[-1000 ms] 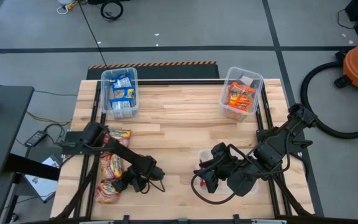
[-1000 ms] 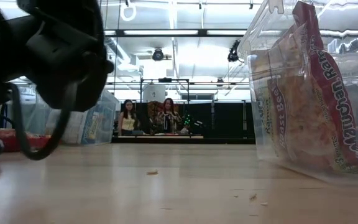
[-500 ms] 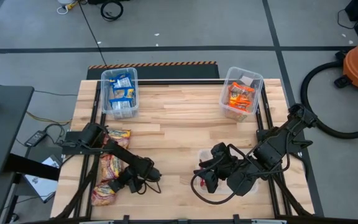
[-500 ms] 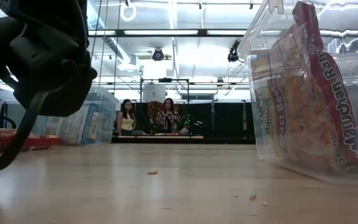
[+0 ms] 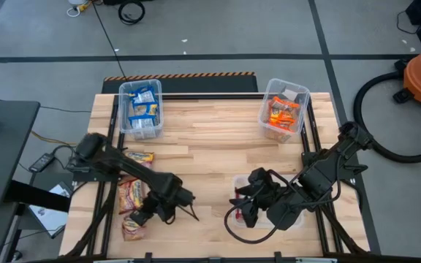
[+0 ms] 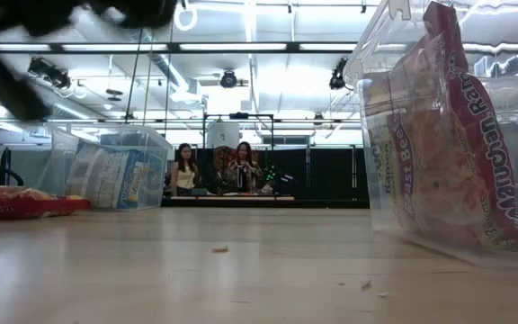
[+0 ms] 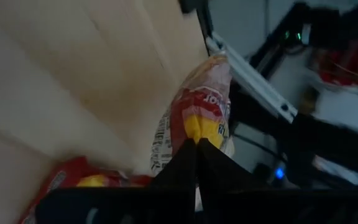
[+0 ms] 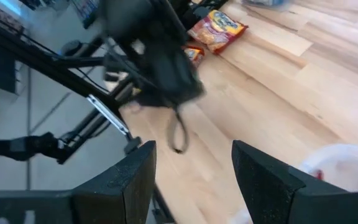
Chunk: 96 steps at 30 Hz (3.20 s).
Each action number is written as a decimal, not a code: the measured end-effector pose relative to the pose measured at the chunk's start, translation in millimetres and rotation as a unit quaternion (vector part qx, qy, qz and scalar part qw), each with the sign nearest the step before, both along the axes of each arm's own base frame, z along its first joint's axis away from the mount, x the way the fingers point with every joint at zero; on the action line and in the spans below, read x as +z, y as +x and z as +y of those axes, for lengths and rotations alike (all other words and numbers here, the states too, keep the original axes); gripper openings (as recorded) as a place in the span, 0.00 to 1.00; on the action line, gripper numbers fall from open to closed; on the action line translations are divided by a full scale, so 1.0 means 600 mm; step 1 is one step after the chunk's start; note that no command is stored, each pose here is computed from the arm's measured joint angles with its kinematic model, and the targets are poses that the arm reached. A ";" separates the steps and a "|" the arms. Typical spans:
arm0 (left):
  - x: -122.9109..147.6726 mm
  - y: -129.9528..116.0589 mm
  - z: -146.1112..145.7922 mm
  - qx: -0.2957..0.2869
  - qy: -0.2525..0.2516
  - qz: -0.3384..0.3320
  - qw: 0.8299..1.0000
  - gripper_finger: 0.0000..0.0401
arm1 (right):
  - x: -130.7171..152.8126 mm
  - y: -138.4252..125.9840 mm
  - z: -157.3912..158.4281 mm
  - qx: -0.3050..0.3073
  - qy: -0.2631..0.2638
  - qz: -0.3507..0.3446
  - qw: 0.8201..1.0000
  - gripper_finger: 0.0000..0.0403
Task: Sort Maruchan noodles
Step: Put the red noodle pack into the bottom transparent bin
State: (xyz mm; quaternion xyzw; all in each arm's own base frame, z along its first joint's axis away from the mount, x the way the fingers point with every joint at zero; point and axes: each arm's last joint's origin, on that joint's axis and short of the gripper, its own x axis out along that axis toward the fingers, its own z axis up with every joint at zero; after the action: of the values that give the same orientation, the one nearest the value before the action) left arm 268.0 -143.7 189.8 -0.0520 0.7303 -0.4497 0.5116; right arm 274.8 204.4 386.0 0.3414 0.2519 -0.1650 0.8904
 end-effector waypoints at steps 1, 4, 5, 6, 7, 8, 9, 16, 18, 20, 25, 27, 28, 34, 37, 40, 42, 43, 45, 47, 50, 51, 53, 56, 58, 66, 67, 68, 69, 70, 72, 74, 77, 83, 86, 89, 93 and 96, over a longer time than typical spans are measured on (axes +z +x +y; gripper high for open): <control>0.017 0.001 0.002 0.006 0.003 -0.020 1.000 0.01 | -0.001 -0.002 -0.002 0.000 -0.005 0.006 1.000 0.54; 0.069 0.001 0.009 0.028 0.005 -0.079 0.996 0.01 | -0.002 -0.005 -0.010 -0.008 -0.020 0.015 1.000 0.54; 0.085 0.002 0.013 0.040 0.005 -0.100 0.994 0.01 | -0.001 -0.006 -0.011 -0.009 -0.024 0.017 1.000 0.54; 0.099 0.003 0.018 0.054 0.004 -0.125 0.991 0.01 | -0.001 -0.005 -0.013 -0.010 -0.028 0.017 0.999 0.54; 0.115 0.005 0.024 0.071 0.001 -0.157 0.985 0.01 | -0.001 -0.003 -0.015 -0.014 -0.028 0.015 0.999 0.54; 0.129 0.007 0.033 0.089 0.001 -0.186 0.979 0.01 | -0.001 -0.001 -0.018 -0.018 -0.027 0.013 0.999 0.54; 0.142 0.009 0.042 0.111 0.004 -0.212 0.971 0.01 | -0.002 0.003 -0.021 -0.022 -0.026 0.013 0.999 0.54; 0.221 0.018 0.125 0.291 0.086 -0.373 0.877 0.01 | -0.006 0.039 -0.045 -0.041 -0.076 -0.032 0.996 0.54; 0.239 0.017 0.145 0.330 0.089 -0.400 0.850 0.01 | -0.001 0.050 -0.050 -0.041 -0.095 -0.052 0.993 0.55; 0.253 0.017 0.161 0.367 0.090 -0.417 0.826 0.01 | 0.005 0.061 -0.054 -0.034 -0.121 -0.070 0.990 0.56; 0.269 0.021 0.195 0.424 0.126 -0.453 0.774 0.01 | 0.013 0.075 -0.070 -0.002 -0.227 -0.062 0.972 0.56; 0.270 0.025 0.200 0.416 0.157 -0.481 0.755 0.01 | 0.008 0.079 -0.084 -0.007 -0.240 -0.043 0.970 0.56; 0.272 0.026 0.201 0.410 0.168 -0.495 0.748 0.01 | 0.006 0.082 -0.094 -0.008 -0.242 -0.033 0.970 0.55; 0.280 0.033 0.205 0.373 0.208 -0.553 0.716 0.01 | -0.024 0.115 -0.154 0.046 -0.256 0.048 0.964 0.52; 0.283 0.035 0.215 0.382 0.214 -0.559 0.704 0.01 | -0.026 0.130 -0.184 0.078 -0.273 0.062 0.957 0.51; 0.285 0.037 0.223 0.378 0.232 -0.570 0.692 0.01 | -0.034 0.148 -0.213 0.099 -0.265 0.068 0.957 0.50; 0.285 0.037 0.227 0.375 0.249 -0.573 0.685 0.01 | -0.037 0.153 -0.232 0.102 -0.256 0.073 0.958 0.48; 0.285 0.037 0.227 0.370 0.253 -0.575 0.684 0.01 | -0.037 0.154 -0.239 0.105 -0.255 0.075 0.958 0.47; 0.285 0.037 0.227 0.365 0.257 -0.578 0.684 0.01 | -0.038 0.156 -0.251 0.108 -0.264 0.083 0.955 0.45; 0.286 0.035 0.228 0.364 0.257 -0.579 0.683 0.01 | -0.037 0.157 -0.258 0.104 -0.278 0.085 0.951 0.43; 0.284 0.032 0.227 0.365 0.258 -0.569 0.690 0.01 | -0.028 0.159 -0.261 0.091 -0.311 0.073 0.943 0.40; 0.281 0.030 0.227 0.363 0.260 -0.562 0.697 0.01 | -0.023 0.159 -0.262 0.086 -0.324 0.066 0.940 0.39; 0.279 0.029 0.226 0.362 0.262 -0.557 0.700 0.01 | -0.017 0.157 -0.262 0.082 -0.339 0.062 0.935 0.39; 0.282 0.031 0.226 0.370 0.258 -0.562 0.693 0.01 | -0.026 0.157 -0.263 0.109 -0.331 0.080 0.934 0.39; 0.282 0.031 0.227 0.378 0.259 -0.560 0.691 0.01 | -0.033 0.162 -0.265 0.133 -0.298 0.075 0.942 0.39; 0.286 0.033 0.227 0.379 0.254 -0.569 0.684 0.01 | -0.034 0.163 -0.274 0.144 -0.251 0.065 0.955 0.39; 0.287 0.033 0.226 0.380 0.253 -0.571 0.682 0.01 | -0.034 0.162 -0.275 0.141 -0.254 0.069 0.954 0.39; 0.288 0.033 0.225 0.380 0.251 -0.574 0.681 0.01 | -0.035 0.162 -0.275 0.139 -0.256 0.073 0.954 0.39; 0.290 0.033 0.224 0.380 0.249 -0.577 0.679 0.01 | -0.036 0.161 -0.276 0.136 -0.258 0.079 0.953 0.39; 0.292 0.032 0.224 0.381 0.248 -0.579 0.676 0.01 | -0.037 0.160 -0.277 0.134 -0.259 0.083 0.953 0.39; 0.293 0.032 0.224 0.382 0.248 -0.581 0.674 0.01 | -0.038 0.159 -0.277 0.134 -0.260 0.087 0.952 0.38; 0.293 0.032 0.224 0.382 0.246 -0.581 0.675 0.02 | -0.039 0.158 -0.277 0.134 -0.260 0.089 0.952 0.36; 0.294 0.033 0.223 0.384 0.244 -0.585 0.672 0.02 | -0.039 0.158 -0.277 0.134 -0.259 0.089 0.952 0.29; 0.296 0.034 0.223 0.387 0.239 -0.588 0.669 0.03 | -0.038 0.158 -0.277 0.131 -0.257 0.089 0.953 0.14; 0.296 0.034 0.223 0.388 0.239 -0.588 0.669 0.03 | -0.038 0.158 -0.277 0.131 -0.257 0.089 0.953 0.10; 0.295 0.034 0.223 0.391 0.238 -0.585 0.669 0.04 | -0.038 0.158 -0.277 0.129 -0.254 0.088 0.955 0.09; 0.301 0.020 0.224 0.397 0.238 -0.578 0.672 0.12 | -0.040 0.154 -0.268 0.129 -0.240 0.094 0.958 0.10; 0.312 0.000 0.225 0.403 0.237 -0.575 0.671 0.22 | -0.029 0.143 -0.252 0.133 -0.229 0.085 0.961 0.09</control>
State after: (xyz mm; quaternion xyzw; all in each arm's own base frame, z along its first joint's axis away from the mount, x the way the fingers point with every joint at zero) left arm 268.1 -8.5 377.1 0.0507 0.2813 0.0473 0.9571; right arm 360.4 53.4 368.6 0.0766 0.3254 -0.1267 0.9339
